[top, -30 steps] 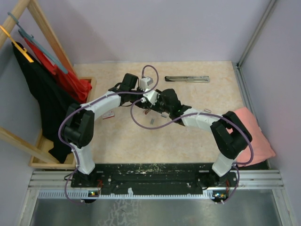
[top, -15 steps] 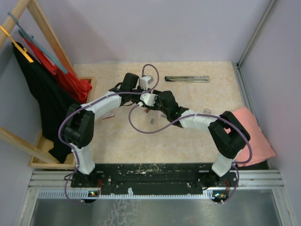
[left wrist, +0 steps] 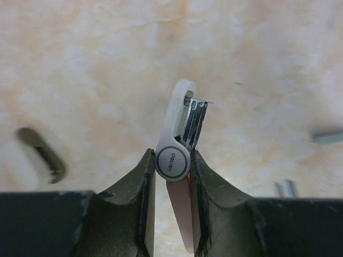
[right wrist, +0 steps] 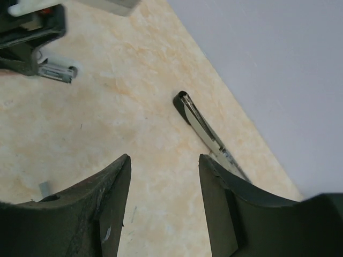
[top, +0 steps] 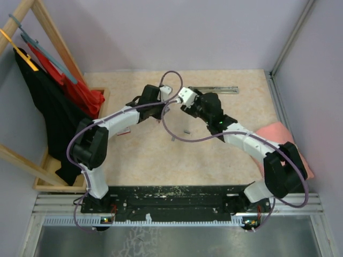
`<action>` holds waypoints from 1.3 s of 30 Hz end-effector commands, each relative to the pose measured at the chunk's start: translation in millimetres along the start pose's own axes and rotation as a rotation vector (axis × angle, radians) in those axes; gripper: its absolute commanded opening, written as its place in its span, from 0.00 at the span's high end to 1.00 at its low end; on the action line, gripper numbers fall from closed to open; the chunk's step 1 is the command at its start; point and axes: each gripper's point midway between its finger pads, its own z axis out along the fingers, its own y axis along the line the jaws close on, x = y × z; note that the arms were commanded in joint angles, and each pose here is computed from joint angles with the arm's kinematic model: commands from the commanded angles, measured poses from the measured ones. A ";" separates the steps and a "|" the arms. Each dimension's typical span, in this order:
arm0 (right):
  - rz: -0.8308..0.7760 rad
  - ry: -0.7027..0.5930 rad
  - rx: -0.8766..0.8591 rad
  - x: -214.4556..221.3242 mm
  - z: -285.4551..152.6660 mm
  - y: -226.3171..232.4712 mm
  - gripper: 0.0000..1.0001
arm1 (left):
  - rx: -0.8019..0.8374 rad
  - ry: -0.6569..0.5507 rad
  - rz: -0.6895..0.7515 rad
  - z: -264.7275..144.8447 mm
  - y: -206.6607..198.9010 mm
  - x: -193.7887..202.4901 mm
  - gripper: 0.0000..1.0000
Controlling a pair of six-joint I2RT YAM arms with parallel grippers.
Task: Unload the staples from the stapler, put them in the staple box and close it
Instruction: Unload the staple at the center of the board.
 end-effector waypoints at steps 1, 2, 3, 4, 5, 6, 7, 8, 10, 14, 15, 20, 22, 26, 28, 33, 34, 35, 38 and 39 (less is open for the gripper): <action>0.310 -0.164 0.004 -28.6 -25.2 -39.4 0.46 | -0.300 -0.098 0.221 -14.4 35.9 -17.6 1.00; 0.376 -0.170 0.025 -20.3 -29.0 -52.3 0.45 | -0.350 -0.122 0.276 -17.3 35.9 -19.3 1.00; 0.440 -0.187 0.039 -17.0 -32.6 -62.3 0.45 | -0.399 -0.149 0.345 -19.7 33.7 -20.8 1.00; 0.505 -0.199 0.060 -11.8 -36.2 -74.3 0.45 | -0.455 -0.221 0.384 -24.2 27.5 -32.4 1.00; 0.558 -0.208 0.080 -6.5 -39.7 -85.4 0.45 | -0.505 -0.242 0.432 -27.3 25.5 -33.0 1.00; 0.603 -0.213 0.099 -0.6 -42.8 -95.6 0.45 | -0.544 -0.254 0.490 -28.9 21.3 -32.0 1.00; 0.640 -0.211 0.124 6.1 -46.0 -105.2 0.45 | -0.587 -0.280 0.545 -30.7 17.9 -33.1 1.00; 0.668 -0.206 0.145 12.5 -48.5 -112.0 0.45 | -0.636 -0.314 0.596 -35.9 15.3 -37.0 1.00; 0.687 -0.204 0.169 19.4 -52.9 -118.8 0.45 | -0.701 -0.318 0.729 -35.2 8.6 -32.7 1.00; 0.692 -0.206 0.164 21.7 -55.9 -116.4 0.45 | -0.725 -0.326 0.926 -26.9 -9.0 -22.1 1.00; 0.694 -0.208 0.160 21.3 -56.0 -115.5 0.45 | -0.713 -0.297 0.989 -20.1 -12.7 -14.6 1.00; 0.697 -0.211 0.149 21.1 -55.8 -113.1 0.45 | -0.761 -0.316 1.041 -24.0 -14.6 -11.2 0.99; 0.697 -0.210 0.138 21.7 -54.3 -110.4 0.45 | -0.739 -0.331 0.959 -28.8 -12.3 -20.1 0.99; 0.695 -0.199 0.107 23.8 -50.3 -104.2 0.45 | -0.534 -0.256 0.741 -19.4 -12.5 -27.2 1.00; 0.681 -0.199 0.090 23.1 -49.8 -101.8 0.45 | -0.421 -0.215 0.635 -16.3 -13.7 -29.3 1.00; 0.618 -0.212 -0.008 17.9 -48.4 -86.3 0.45 | -0.118 -0.125 0.416 -11.6 -27.4 -24.9 1.00; 0.599 -0.219 -0.032 16.2 -48.3 -82.7 0.45 | -0.053 -0.108 0.379 -11.6 -30.9 -24.3 0.99; 0.580 -0.227 -0.052 14.5 -48.6 -79.6 0.45 | -0.002 -0.088 0.343 -12.4 -32.4 -22.5 0.99; 0.498 -0.256 -0.130 9.9 -49.8 -67.3 0.45 | 0.155 -0.051 0.261 -16.5 -40.5 -18.8 0.99; 0.467 -0.271 -0.155 7.5 -50.7 -63.0 0.45 | 0.197 -0.043 0.238 -18.3 -42.7 -18.5 0.99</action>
